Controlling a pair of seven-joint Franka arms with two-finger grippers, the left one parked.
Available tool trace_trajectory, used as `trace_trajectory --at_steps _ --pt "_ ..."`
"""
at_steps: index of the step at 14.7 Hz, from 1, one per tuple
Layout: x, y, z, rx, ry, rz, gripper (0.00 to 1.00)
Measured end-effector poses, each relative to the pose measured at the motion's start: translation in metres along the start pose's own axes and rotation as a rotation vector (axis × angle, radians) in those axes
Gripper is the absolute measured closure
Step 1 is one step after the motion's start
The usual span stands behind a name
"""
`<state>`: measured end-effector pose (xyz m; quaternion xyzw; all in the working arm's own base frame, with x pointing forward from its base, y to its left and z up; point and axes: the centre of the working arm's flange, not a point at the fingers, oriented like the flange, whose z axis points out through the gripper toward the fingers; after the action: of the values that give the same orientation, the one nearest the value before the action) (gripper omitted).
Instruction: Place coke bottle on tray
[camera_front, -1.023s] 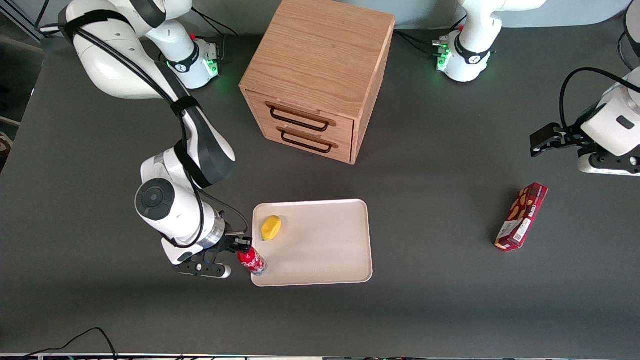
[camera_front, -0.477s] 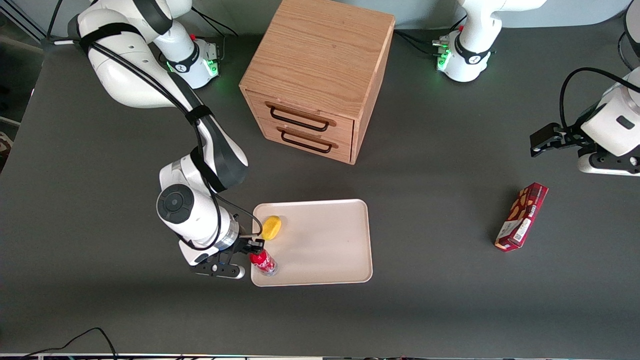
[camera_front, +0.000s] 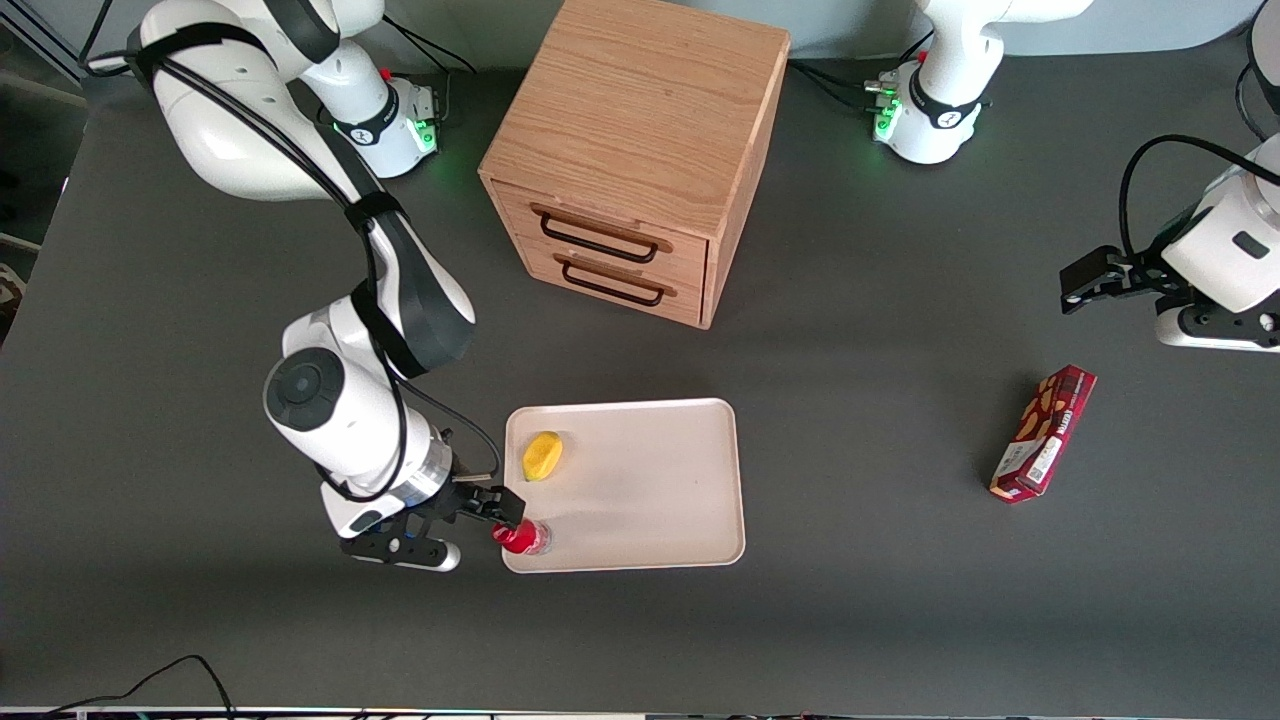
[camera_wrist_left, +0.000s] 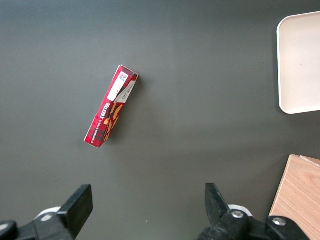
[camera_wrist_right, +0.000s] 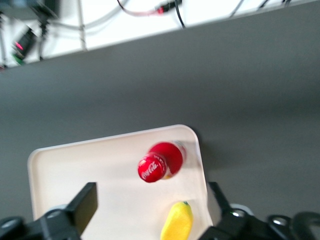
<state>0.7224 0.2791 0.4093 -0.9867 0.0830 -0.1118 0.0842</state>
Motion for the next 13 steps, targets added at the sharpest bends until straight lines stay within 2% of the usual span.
trace_trajectory --at_steps 2,4,7,8,13 --pt "0.002 0.0 -0.056 -0.019 0.008 -0.006 0.0" --pt "-0.007 0.004 -0.133 -0.057 -0.006 -0.032 0.0" --pt "-0.043 0.033 -0.246 -0.144 -0.079 -0.06 0.0" --pt "-0.056 0.046 -0.273 -0.162 -0.086 -0.072 0.0" --pt "-0.12 0.127 -0.342 -0.227 -0.083 -0.11 0.0"
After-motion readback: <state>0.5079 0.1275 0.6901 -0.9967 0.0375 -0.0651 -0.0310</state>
